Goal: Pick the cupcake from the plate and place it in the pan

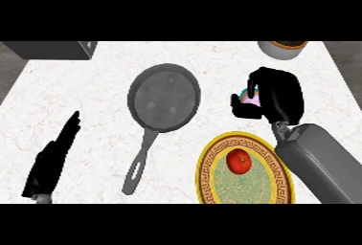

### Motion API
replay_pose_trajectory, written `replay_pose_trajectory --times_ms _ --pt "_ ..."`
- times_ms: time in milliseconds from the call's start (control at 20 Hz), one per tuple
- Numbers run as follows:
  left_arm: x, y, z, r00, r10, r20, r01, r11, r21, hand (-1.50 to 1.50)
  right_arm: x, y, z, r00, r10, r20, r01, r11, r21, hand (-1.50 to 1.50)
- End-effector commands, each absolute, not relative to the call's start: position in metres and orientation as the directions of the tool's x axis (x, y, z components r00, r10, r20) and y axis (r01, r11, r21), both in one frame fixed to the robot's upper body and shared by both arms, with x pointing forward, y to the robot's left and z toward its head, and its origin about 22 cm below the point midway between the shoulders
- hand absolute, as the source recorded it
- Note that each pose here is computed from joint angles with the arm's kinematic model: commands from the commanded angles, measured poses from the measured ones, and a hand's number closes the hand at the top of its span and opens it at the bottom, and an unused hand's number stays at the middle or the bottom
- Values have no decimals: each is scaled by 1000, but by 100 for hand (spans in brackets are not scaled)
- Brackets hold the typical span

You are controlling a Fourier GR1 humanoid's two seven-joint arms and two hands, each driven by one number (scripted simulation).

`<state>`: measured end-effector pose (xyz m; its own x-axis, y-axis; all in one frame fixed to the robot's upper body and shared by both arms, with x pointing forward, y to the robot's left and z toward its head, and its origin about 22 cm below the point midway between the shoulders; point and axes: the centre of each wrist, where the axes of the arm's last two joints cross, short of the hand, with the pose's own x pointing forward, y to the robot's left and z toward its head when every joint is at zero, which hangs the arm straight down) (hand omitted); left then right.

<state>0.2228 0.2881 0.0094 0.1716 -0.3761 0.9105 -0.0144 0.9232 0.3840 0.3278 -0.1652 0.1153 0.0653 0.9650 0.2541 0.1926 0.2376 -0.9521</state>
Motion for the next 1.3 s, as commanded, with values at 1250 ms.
replay_pose_trajectory --times_ms 1250 --pt "246 255 18 86 -385 919 92 921 378 0 428 -49 84 -14 935 356 -122 351 -928 150"
